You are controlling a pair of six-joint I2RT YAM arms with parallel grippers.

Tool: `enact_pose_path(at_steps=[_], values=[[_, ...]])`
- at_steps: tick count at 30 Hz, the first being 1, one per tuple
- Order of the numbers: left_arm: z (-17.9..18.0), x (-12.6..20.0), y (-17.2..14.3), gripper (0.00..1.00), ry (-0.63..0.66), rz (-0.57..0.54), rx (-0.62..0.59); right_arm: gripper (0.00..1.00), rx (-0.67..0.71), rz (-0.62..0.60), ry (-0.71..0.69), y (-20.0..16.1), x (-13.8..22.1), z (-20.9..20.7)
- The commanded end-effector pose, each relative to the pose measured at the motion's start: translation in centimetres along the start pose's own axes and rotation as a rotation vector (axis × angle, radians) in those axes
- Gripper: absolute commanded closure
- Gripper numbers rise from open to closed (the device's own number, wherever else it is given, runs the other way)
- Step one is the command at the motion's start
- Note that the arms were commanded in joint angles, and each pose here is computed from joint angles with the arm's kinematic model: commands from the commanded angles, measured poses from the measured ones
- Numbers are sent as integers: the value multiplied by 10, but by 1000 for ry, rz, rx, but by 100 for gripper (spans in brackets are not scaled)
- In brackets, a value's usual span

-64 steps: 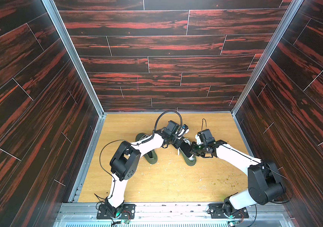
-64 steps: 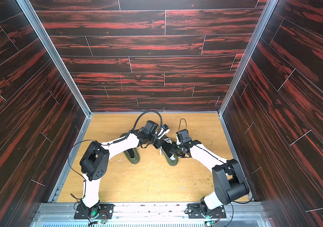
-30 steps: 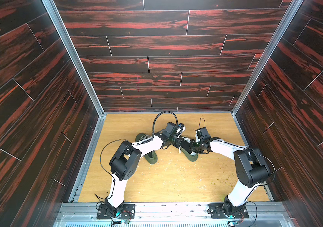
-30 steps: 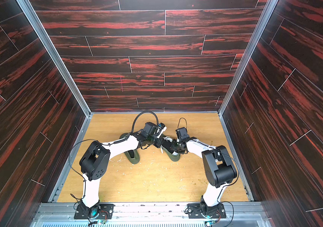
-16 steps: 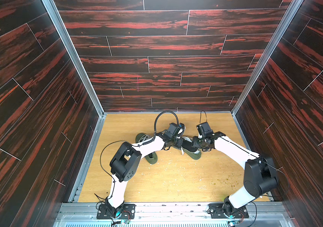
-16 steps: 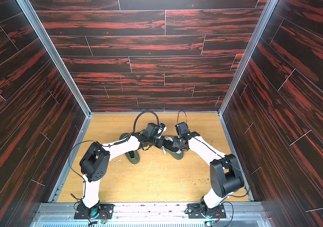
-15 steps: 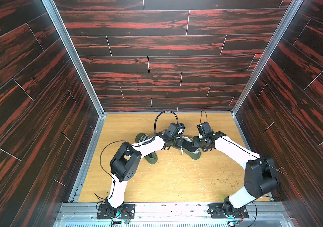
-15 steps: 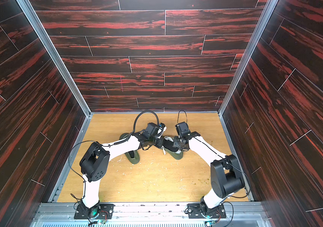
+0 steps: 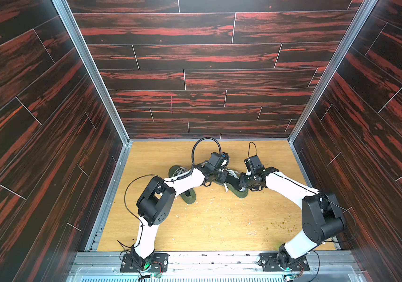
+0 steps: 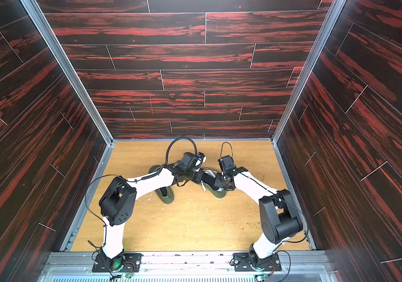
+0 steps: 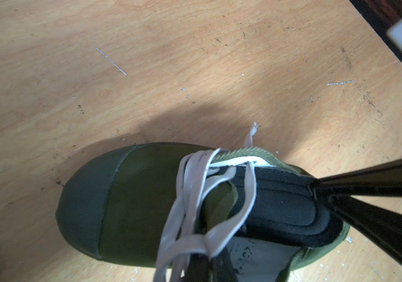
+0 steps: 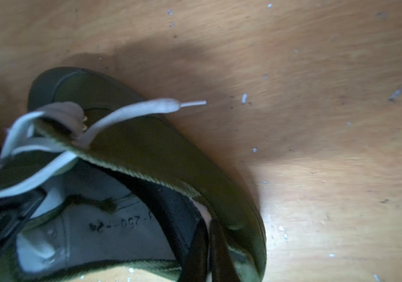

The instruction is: Insert the insole into the shoe

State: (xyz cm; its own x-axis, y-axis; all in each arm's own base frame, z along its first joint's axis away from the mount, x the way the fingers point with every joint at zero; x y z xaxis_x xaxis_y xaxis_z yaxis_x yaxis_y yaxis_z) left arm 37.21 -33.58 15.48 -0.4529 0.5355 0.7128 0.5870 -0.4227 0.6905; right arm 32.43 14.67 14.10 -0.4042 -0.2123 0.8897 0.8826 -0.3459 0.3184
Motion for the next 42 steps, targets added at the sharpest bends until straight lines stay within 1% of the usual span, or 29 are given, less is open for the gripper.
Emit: enact_pose_path(at_steps=[1,4,8,11,13,15,17,19,23,26,28,29,32,34,40,42], values=[[-10,22,23,100,-13,-74,7,94,-68,41,48,-6,-10,8],[-13,22,23,100,-44,-83,24,95,-80,63,-1,-10,-22,2],[-16,24,24,100,-65,-86,29,95,-57,68,-150,-16,-44,-17],[-16,30,26,100,-63,-100,32,94,-11,74,-249,-24,-54,-26],[-14,32,27,100,-47,-103,31,92,30,89,-282,-31,-52,-24],[-11,33,27,100,-30,-101,29,84,63,80,-278,-37,-42,-18],[-9,31,26,100,-18,-96,32,75,51,61,-229,-35,-28,-10],[-6,27,23,100,-5,-81,26,70,44,26,-194,-28,-12,-4],[0,21,17,100,37,-50,2,56,84,-42,-154,-12,24,11],[4,19,15,100,52,-29,-12,50,112,-82,-147,-4,43,15],[3,18,15,100,42,-24,-12,48,134,-100,-156,-1,47,15],[2,18,15,100,33,-24,-11,47,153,-101,-163,-1,45,15],[1,17,16,100,14,-31,-3,45,212,-52,-168,-4,30,16],[0,18,17,100,12,-37,-2,43,227,-32,-163,-6,19,15],[0,23,20,100,15,-46,-10,42,213,7,-230,-7,-18,2],[0,24,20,100,16,-47,-13,43,188,12,-252,-6,-28,-6]])
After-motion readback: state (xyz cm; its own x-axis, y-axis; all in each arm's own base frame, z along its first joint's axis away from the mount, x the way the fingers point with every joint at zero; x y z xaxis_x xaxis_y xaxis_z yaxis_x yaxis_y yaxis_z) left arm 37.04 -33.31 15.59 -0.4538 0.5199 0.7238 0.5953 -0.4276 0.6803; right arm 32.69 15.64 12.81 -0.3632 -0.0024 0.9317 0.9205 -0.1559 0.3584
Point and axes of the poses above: each gripper's point midway between its finger pads, its own x axis back along the fingers, its own z axis along the line the jaws close on, y = z × x, the point moved 7 cm from there along x, back along the fingers, and after that the axes turned 8 degrees about -x, right-handed, at the moved point
